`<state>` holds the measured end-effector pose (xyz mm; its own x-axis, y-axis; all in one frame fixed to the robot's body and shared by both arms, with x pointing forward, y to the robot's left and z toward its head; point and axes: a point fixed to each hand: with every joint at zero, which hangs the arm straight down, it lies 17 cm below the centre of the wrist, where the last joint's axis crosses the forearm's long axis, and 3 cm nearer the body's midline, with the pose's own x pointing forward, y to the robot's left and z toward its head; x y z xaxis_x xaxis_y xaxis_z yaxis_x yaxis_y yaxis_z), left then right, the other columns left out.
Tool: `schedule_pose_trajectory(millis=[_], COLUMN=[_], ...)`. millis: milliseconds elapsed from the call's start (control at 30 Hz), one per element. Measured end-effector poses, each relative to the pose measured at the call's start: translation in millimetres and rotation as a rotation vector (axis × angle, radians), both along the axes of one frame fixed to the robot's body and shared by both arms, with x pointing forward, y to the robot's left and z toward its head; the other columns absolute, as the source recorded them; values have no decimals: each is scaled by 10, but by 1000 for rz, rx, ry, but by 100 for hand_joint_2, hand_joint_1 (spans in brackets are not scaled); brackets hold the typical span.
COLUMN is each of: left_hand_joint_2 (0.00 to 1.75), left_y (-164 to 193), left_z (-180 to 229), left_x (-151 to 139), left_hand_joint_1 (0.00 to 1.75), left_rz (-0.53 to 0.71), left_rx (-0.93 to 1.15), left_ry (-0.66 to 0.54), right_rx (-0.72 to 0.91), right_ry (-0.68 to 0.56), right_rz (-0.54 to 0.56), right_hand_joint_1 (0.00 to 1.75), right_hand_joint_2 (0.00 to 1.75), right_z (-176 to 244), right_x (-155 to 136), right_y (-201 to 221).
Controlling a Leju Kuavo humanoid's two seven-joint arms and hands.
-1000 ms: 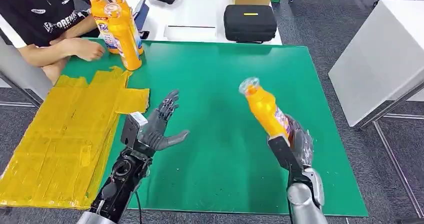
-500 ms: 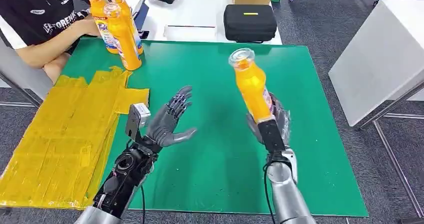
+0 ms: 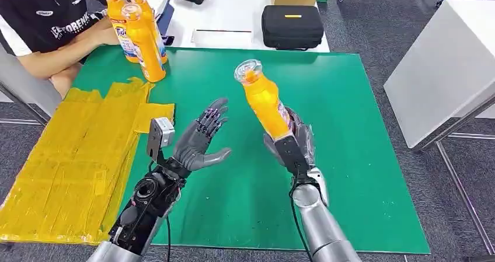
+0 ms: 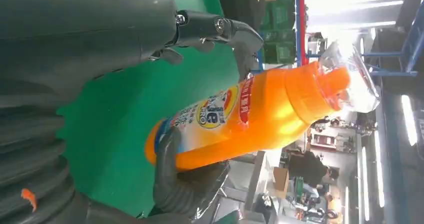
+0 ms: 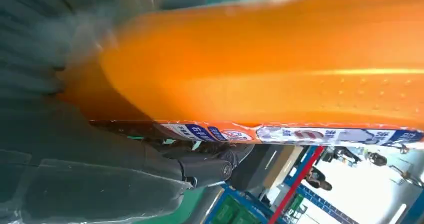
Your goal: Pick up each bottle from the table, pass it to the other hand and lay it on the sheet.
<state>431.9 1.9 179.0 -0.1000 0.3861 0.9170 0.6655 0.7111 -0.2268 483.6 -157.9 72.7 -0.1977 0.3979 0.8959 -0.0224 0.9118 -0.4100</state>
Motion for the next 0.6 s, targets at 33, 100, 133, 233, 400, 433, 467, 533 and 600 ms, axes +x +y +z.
schedule_pose_trajectory(millis=[33,100,133,233,400,433,467,533,600], left_hand_joint_2=[175,175,175,175,175,175,175,175,175], left_y=[3,7,10,9,17,13,10,-1,-5], left_z=[0,-3,2,24,78,87,87,59,44], left_x=[5,13,16,26,67,78,82,84,85], left_hand_joint_1=[0,0,0,0,0,0,0,0,0], left_rz=[3,7,9,8,10,9,8,5,4], left_rx=[0,-1,-4,-10,-22,-22,-22,-17,-14], left_ry=[1,4,5,4,-10,-12,-13,-6,-3], right_rx=[-2,-7,-12,2,87,95,97,93,93], right_ry=[5,17,22,41,22,15,12,2,1], right_rz=[11,42,57,130,260,290,307,340,360], right_hand_joint_1=[175,175,175,175,175,175,175,175,175], right_hand_joint_2=[175,175,175,175,175,175,175,175,175], right_z=[-12,-45,-61,-106,-21,0,11,42,48], right_x=[-3,-16,-28,-95,-246,-293,-324,-374,-417], right_y=[41,171,242,519,926,1022,1087,1204,1286])
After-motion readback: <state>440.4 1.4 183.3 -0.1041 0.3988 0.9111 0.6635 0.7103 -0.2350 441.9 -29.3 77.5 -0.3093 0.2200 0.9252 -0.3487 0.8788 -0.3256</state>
